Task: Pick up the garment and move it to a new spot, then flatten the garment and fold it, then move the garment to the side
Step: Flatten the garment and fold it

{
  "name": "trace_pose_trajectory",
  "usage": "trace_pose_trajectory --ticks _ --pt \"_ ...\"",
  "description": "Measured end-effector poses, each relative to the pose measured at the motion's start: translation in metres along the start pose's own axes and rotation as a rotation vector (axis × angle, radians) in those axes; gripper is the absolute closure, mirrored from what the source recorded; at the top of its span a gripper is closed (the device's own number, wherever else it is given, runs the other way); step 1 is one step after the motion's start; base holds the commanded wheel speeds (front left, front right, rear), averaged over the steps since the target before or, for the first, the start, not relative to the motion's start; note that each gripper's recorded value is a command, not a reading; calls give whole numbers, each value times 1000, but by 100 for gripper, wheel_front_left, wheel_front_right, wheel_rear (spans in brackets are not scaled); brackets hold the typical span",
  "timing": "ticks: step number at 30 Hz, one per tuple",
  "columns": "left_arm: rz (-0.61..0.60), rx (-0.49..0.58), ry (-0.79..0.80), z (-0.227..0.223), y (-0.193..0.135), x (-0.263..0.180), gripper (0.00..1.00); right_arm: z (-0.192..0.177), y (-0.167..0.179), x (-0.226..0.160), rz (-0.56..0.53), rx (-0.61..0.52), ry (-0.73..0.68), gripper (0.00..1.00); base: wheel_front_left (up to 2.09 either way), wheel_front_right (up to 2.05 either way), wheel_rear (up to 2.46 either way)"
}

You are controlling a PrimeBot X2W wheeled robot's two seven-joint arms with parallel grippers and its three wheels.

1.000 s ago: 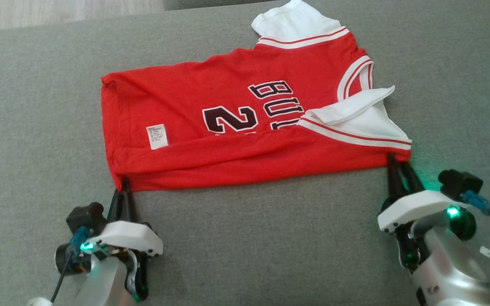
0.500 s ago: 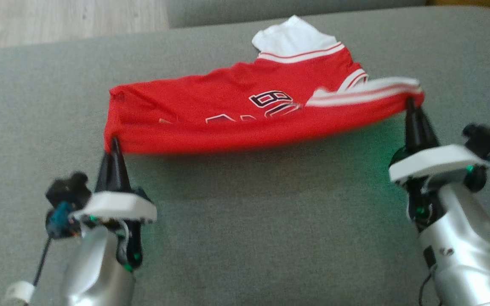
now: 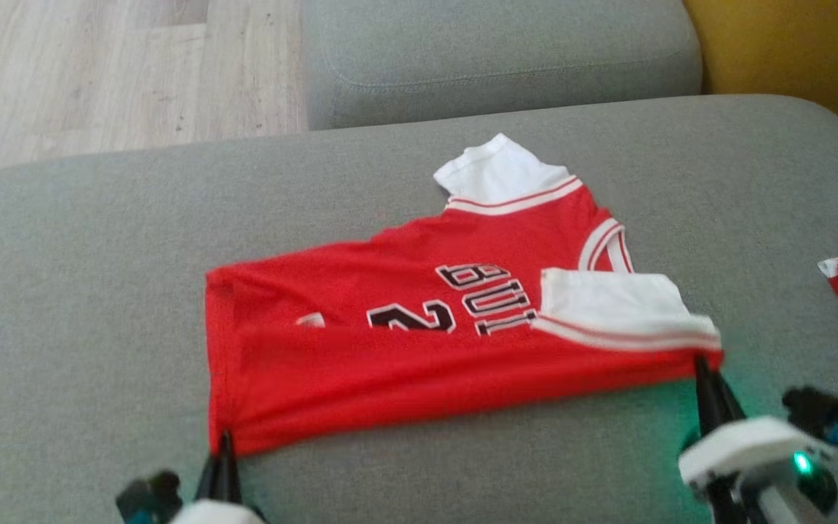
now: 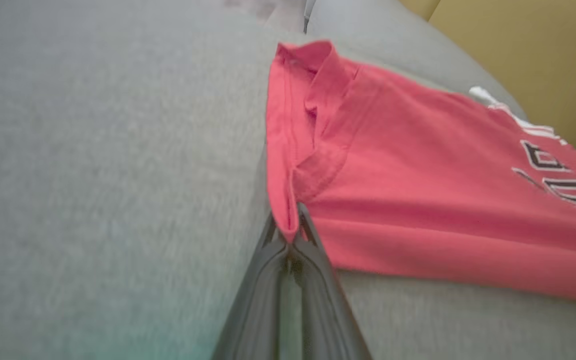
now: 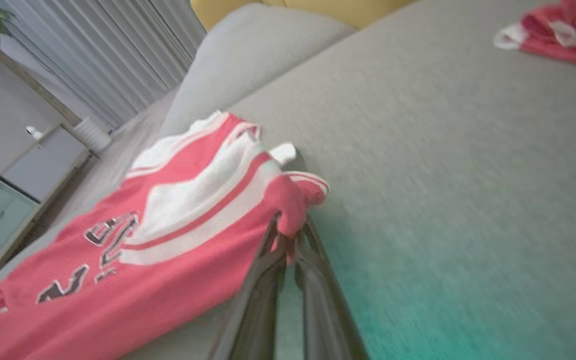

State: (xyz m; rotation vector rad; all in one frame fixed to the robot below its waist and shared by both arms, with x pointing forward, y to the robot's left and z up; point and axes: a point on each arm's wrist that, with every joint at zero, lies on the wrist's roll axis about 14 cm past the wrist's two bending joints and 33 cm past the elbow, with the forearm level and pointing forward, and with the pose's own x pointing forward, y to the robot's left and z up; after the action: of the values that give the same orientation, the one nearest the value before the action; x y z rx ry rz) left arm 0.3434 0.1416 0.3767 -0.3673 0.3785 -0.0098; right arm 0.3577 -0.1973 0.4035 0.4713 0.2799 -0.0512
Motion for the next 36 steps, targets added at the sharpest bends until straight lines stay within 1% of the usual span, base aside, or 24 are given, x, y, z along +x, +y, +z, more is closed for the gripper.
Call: trace_pose_trajectory --ticks 1,2,3,4,10,14,19,22,25,30,34,36 --pt "3 -2 26 -11 2 -6 100 -9 -7 -6 -14 -5 25 55 0 0 0" --pt "4 -4 43 -18 2 -10 100 -16 -12 -10 -24 -12 45 55 0 0 0" --pt "1 0 52 -21 1 -11 39 -18 -15 -12 -31 -20 55 0 0 0 0" --pt "2 4 50 -21 0 -11 0 -18 -15 -11 -29 -27 56 0 0 0 0" --pt "-17 67 -1 0 -6 2 0 7 -9 9 10 -136 14 0 0 0 0" --pt "-83 157 -57 35 -20 30 0 30 10 32 63 -199 -34 0 0 0 0" --pt "-127 300 -10 93 -24 80 0 43 32 57 117 -242 -59 0 0 0 0" --pt "-129 357 44 112 -26 101 0 43 39 67 137 -257 -54 0 0 0 0" --pt "-114 363 117 109 -20 113 0 44 44 77 150 -264 -51 0 0 0 0" --pt "-84 354 231 81 -4 121 0 38 44 86 156 -273 -31 0 0 0 0" --pt "-62 362 284 67 7 126 0 33 40 91 149 -265 -15 0 0 0 0" --pt "-51 346 304 62 11 129 0 34 38 95 146 -267 -13 0 0 0 0"
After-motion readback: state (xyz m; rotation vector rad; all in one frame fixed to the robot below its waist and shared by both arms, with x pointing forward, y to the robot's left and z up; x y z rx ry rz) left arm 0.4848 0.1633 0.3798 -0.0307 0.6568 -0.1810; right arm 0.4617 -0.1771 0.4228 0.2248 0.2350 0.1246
